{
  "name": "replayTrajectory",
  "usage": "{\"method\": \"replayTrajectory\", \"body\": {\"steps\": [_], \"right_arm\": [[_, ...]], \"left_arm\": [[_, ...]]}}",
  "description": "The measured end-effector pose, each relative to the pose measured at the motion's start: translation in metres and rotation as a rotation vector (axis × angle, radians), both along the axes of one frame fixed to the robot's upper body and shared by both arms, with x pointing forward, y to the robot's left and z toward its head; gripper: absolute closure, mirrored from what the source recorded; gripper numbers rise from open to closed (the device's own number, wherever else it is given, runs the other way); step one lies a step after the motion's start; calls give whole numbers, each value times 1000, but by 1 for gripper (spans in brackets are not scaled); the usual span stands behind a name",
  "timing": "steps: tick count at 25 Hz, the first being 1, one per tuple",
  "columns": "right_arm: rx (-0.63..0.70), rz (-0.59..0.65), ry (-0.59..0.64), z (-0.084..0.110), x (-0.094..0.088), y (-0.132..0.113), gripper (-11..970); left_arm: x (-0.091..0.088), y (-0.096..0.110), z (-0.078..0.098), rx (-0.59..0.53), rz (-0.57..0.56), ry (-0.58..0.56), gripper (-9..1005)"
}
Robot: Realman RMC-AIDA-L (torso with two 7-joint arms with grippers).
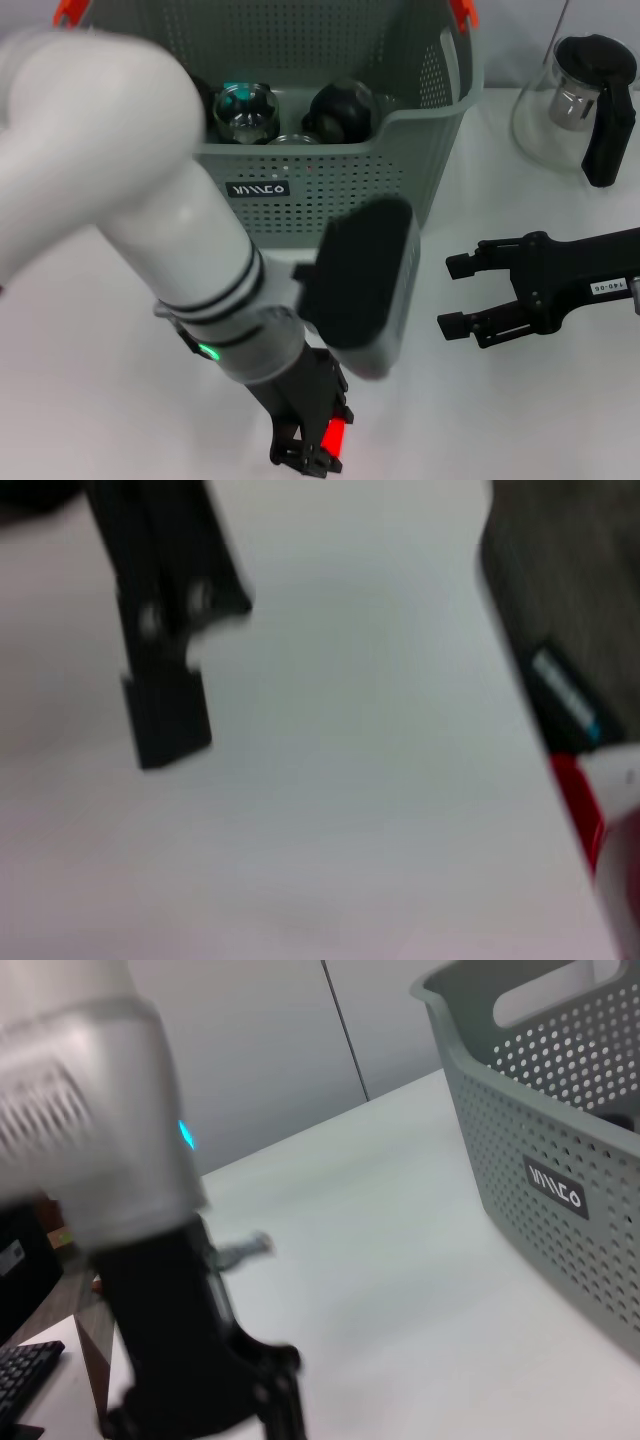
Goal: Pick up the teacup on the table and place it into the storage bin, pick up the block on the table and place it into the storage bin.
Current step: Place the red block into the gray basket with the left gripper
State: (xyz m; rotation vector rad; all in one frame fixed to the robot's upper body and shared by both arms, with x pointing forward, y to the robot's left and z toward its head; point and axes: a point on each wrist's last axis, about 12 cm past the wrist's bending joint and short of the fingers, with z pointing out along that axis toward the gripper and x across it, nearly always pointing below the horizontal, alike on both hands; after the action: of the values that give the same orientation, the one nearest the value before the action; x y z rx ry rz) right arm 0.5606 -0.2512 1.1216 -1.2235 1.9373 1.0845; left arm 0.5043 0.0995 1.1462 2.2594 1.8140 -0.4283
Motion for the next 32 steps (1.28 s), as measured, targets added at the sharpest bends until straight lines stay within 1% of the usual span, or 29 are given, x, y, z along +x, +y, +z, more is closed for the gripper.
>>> {"method": "replayTrajectory", "body": {"steps": [2, 4, 5, 7, 8, 9, 10, 13, 15, 17, 18, 21, 23, 26, 29, 32], "right_arm": [[0, 0, 0, 0, 0, -1, 14], [0, -1, 0, 0, 0, -1, 14], [0, 0, 0, 0, 0, -1, 14], [0, 0, 0, 0, 0, -1, 14], [0, 0, 0, 0, 0, -1, 14], [0, 1, 0, 0, 0, -1, 14], [0, 2, 0, 0, 0, -1, 14], [-1, 8, 0, 1, 0, 1, 14], [0, 16, 2, 2, 1, 2, 14], [1, 18, 3, 3, 1, 3, 14], [1, 18, 3, 3, 1, 3, 14], [1, 20, 3, 3, 1, 3, 14], [1, 21, 2, 3, 1, 3, 14], [1, 22, 3, 3, 1, 4, 14], [0, 23, 1, 3, 1, 3, 14], [0, 24, 0, 3, 1, 3, 14]], "left_arm": [[-1, 8, 21, -60, 20, 20, 569], [1, 20, 44, -149, 57, 20, 573], [4, 29, 58, -210, 90, 13, 573], [14, 47, 79, -323, 174, -19, 573], [23, 60, 93, -401, 242, -48, 572], [29, 68, 101, -453, 292, -65, 572], [40, 81, 112, -527, 368, -95, 572], [72, 112, 135, -704, 569, -160, 573], [93, 128, 139, -770, 667, -169, 575], [113, 139, 136, -797, 746, -162, 577], [124, 144, 131, -803, 792, -153, 578], [144, 155, 112, -802, 911, -132, 546], [149, 159, 104, -802, 953, -137, 525], [151, 159, 98, -789, 971, -154, 493], [150, 158, 98, -765, 967, -172, 460], [147, 160, 103, -752, 962, -209, 428]]}}
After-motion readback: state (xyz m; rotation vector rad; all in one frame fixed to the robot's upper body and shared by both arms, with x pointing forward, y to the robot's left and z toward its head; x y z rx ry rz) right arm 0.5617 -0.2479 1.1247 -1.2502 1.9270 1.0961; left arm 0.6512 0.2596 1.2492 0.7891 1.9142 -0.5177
